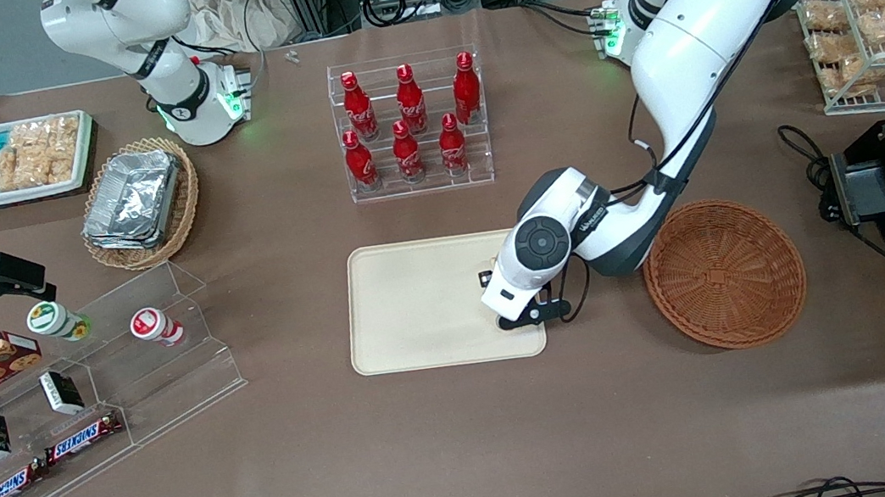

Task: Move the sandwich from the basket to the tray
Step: 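Lower the sandwich onto the tray and open the left gripper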

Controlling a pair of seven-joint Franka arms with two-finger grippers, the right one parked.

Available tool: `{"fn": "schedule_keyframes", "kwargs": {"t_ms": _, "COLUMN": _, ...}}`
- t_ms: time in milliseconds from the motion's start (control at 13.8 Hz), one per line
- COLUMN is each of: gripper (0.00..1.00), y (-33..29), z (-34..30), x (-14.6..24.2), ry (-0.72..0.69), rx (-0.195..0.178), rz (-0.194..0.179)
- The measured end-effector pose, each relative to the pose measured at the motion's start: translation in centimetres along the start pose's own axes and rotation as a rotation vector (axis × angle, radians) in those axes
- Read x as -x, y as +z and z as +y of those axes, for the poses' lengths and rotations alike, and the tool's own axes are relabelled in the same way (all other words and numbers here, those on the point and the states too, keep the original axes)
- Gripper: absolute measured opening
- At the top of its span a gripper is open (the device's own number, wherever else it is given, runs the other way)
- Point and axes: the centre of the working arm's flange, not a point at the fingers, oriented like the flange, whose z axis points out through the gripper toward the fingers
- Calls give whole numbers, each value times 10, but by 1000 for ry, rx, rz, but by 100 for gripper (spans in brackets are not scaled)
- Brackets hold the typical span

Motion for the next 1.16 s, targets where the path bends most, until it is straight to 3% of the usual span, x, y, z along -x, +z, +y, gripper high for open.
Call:
{"fn": "schedule_keyframes", "kwargs": {"t_ms": 364, "gripper": 94, "y": -1, "z": 1, "x": 0, "ry": -1, "rx": 1, "rz": 3}}
{"fn": "schedule_keyframes", "kwargs": {"t_ms": 436, "gripper": 100, "y": -2, "z": 1, "x": 0, "ry": -2, "rx": -1, "rz": 2}}
{"fn": "schedule_keyframes", "kwargs": {"t_ms": 727, "gripper": 100, "y": -32, "z": -6, "x": -11, "ry": -21, "rx": -38, "rz": 5}}
{"fn": "schedule_keyframes", "kwargs": {"t_ms": 1164, "gripper": 100, "y": -156, "z": -64, "x": -30, "ry": -123, "rx": -94, "rz": 88}}
